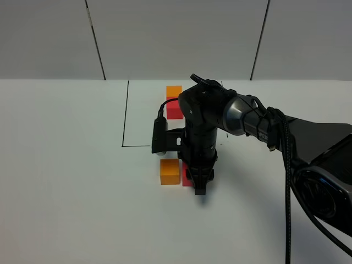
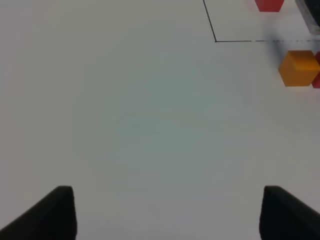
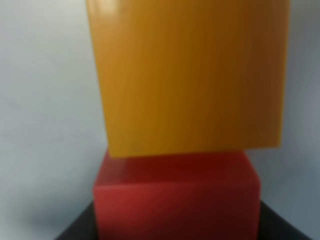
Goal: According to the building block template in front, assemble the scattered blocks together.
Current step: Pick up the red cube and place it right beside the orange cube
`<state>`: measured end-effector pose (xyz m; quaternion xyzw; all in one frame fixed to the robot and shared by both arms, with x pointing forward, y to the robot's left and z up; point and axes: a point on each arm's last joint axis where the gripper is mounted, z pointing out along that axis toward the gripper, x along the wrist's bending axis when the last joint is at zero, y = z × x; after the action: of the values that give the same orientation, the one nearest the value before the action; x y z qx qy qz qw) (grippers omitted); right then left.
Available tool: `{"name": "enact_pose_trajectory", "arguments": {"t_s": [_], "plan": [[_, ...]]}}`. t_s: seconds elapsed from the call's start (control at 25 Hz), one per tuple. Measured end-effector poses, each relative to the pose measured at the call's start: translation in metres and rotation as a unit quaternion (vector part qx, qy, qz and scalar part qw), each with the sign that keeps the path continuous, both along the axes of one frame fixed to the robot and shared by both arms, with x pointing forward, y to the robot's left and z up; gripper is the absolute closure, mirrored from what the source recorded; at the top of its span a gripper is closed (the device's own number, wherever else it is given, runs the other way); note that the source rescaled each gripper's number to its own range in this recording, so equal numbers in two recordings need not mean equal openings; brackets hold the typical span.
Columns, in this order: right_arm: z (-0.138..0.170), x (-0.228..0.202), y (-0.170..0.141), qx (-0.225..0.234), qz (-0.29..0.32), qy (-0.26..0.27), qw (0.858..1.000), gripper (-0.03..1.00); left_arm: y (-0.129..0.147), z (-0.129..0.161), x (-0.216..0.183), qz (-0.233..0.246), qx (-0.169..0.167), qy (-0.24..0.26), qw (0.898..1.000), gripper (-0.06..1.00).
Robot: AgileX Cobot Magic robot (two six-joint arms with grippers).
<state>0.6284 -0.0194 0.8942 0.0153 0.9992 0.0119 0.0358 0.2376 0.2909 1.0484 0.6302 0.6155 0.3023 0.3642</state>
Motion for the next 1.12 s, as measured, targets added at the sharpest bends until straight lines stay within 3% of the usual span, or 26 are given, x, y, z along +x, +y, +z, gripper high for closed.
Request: {"name": "enact_pose_trajectory", "arguments": {"t_s": [1.12], "plan": [[-0.0025,0.0003,0.0037,0.0,0.02,-0.013,1.0,0.78,0.0,0.0,0.0,0.0,0.0,0.0,1.0,0.07]]}}
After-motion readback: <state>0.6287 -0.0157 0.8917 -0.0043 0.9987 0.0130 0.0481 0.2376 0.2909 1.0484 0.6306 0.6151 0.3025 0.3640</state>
